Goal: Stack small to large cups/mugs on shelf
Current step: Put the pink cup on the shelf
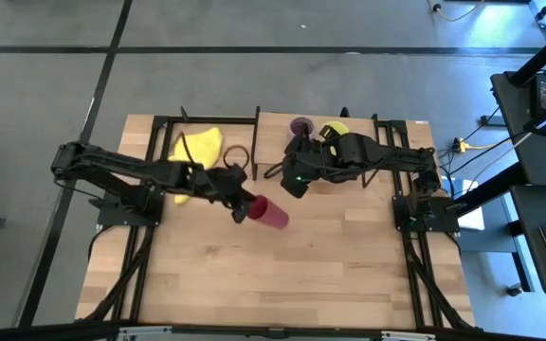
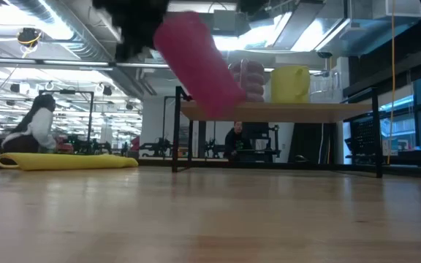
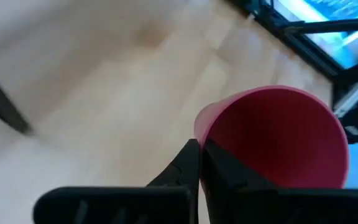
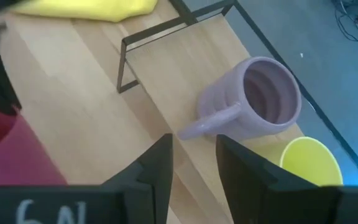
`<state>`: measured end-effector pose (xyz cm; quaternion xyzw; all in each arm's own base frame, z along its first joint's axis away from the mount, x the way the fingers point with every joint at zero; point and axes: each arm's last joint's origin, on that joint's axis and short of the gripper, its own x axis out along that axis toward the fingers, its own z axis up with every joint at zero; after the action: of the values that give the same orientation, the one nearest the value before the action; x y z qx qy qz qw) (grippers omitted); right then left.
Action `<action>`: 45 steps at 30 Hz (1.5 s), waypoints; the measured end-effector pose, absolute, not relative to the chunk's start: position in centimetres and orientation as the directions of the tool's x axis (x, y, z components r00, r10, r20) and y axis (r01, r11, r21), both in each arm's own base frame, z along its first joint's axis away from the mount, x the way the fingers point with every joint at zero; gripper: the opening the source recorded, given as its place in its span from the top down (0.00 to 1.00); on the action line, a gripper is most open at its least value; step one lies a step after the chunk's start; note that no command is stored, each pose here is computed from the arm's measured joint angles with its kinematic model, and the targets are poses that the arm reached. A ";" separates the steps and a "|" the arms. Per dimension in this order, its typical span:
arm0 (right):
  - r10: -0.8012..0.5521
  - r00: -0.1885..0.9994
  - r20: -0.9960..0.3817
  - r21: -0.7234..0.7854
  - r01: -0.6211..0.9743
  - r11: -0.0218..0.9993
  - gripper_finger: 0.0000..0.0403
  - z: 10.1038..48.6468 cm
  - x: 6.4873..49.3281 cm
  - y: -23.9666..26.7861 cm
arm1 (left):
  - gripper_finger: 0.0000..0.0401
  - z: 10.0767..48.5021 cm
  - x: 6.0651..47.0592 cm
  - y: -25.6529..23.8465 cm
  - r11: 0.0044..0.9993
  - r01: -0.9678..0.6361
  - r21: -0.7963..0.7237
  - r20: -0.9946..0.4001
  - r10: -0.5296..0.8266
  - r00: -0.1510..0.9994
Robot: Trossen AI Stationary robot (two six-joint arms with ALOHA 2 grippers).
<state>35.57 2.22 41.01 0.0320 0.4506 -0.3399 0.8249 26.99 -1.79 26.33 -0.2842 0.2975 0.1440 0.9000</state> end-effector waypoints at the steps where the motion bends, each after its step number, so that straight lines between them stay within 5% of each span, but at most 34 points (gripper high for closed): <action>1: -0.533 0.367 -0.763 -0.249 0.594 0.765 0.69 41.1 35.5 2.4 | 0.99 27.7 26.8 -1.6 0.812 -0.435 -0.389 -0.627 0.112 0.771; 8: -0.534 0.397 -0.746 -0.216 0.615 0.759 0.69 41.5 35.0 3.8 | 1.00 38.7 24.3 0.3 0.853 -0.511 -0.105 -0.662 0.323 0.676; 16: -0.561 0.383 -0.734 -0.148 0.716 0.683 0.69 40.9 35.1 4.4 | 1.00 47.4 21.6 3.7 0.788 -0.615 -0.011 -0.531 0.517 0.672; 45: -0.433 0.429 -0.793 0.123 0.808 0.577 0.69 40.1 34.3 9.4 | 1.00 42.9 29.6 18.7 0.827 -0.560 -0.037 -0.858 0.262 0.443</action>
<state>34.26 9.39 40.08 0.2528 0.3709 -0.3843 0.8067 29.60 18.73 42.88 -0.1601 0.4669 0.2464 0.8341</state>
